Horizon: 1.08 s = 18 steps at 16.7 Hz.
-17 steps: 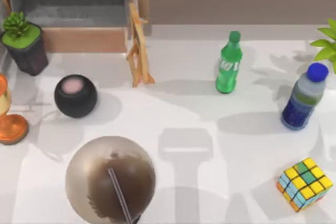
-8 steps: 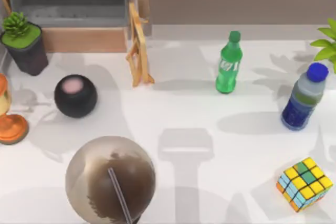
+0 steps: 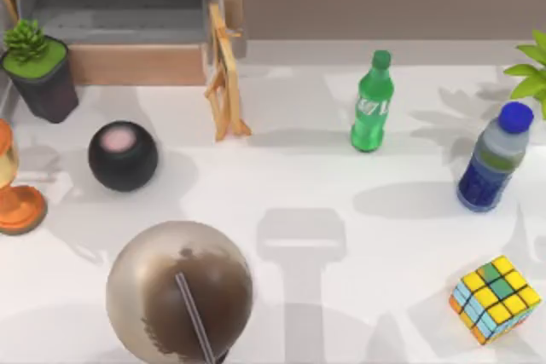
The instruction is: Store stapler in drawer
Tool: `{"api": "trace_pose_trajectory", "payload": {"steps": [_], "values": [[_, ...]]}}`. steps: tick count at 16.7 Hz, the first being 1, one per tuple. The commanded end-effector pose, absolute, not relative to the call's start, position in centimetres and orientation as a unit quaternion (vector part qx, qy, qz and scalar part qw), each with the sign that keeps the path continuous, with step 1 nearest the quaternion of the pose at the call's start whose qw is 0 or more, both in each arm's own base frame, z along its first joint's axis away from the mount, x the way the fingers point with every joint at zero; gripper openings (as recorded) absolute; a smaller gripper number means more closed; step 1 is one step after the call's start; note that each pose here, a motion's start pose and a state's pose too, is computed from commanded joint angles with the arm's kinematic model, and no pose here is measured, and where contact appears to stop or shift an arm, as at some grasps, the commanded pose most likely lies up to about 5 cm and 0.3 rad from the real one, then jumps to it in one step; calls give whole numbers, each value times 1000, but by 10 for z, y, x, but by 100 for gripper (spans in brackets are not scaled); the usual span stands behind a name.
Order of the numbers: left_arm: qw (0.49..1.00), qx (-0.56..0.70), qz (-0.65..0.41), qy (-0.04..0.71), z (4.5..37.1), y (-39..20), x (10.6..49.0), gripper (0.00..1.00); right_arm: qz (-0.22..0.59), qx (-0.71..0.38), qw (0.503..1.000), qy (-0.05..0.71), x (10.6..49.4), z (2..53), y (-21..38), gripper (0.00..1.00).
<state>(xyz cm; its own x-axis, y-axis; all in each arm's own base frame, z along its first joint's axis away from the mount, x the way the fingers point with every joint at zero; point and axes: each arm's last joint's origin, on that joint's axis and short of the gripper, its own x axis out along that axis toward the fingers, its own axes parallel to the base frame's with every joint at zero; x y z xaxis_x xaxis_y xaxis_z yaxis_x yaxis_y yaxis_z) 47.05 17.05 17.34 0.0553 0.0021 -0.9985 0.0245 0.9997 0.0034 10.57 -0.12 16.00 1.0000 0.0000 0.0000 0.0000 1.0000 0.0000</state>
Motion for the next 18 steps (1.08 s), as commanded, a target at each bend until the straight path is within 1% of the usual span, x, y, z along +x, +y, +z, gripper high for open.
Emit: {"api": "trace_pose_trajectory", "payload": {"steps": [10,18], "values": [[726,7,-7,687,164,173,470,0,0,0,1000,0,106,160,-1,100],[726,7,-7,687,164,173,470,60,0,0,1000,0,106,160,-1,100]]}}
